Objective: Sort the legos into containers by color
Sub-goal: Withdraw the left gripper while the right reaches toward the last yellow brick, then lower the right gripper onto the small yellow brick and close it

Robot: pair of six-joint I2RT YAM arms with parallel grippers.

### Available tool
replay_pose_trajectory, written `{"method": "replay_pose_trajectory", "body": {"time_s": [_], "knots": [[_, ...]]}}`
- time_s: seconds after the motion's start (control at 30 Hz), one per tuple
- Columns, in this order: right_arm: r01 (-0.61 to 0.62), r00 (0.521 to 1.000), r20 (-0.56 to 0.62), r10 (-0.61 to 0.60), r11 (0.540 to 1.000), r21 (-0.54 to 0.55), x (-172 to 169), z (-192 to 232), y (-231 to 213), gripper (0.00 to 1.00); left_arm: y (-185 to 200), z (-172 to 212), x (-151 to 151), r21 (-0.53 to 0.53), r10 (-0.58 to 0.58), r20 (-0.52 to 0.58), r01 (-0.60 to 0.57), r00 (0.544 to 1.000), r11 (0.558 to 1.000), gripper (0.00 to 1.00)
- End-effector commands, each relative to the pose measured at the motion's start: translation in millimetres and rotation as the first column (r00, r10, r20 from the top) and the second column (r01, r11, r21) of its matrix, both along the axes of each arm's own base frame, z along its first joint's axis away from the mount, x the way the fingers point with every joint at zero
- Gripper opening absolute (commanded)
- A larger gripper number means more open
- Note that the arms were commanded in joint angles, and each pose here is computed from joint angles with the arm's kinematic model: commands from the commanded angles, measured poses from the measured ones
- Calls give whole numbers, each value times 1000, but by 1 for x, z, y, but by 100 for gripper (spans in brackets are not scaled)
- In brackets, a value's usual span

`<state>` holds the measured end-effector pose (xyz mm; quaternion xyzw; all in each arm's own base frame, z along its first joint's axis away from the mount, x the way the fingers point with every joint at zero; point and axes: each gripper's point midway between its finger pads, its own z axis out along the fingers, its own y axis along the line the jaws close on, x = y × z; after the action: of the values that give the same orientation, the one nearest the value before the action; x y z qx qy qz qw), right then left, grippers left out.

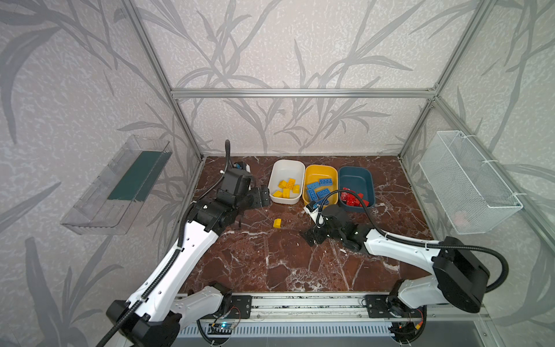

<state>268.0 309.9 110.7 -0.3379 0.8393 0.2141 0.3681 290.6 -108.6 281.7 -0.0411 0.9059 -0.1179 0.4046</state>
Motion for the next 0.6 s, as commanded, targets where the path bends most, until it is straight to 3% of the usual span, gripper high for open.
{"method": "replay_pose_trajectory", "body": {"time_s": [0.0, 0.3, 0.57], "knots": [[-52, 999, -6, 52, 998, -23, 4, -2, 17, 99, 20, -8, -18, 69, 20, 17, -21, 1000, 997, 95], [-226, 974, -46, 223, 970, -85, 17, -28, 64, 99, 53, -38, -54, 140, 78, 22, -81, 997, 987, 95], [-355, 934, -94, 345, 928, -112, 28, -49, 94, 99, 66, -51, -66, 176, 97, 28, -101, 995, 979, 95]]}}
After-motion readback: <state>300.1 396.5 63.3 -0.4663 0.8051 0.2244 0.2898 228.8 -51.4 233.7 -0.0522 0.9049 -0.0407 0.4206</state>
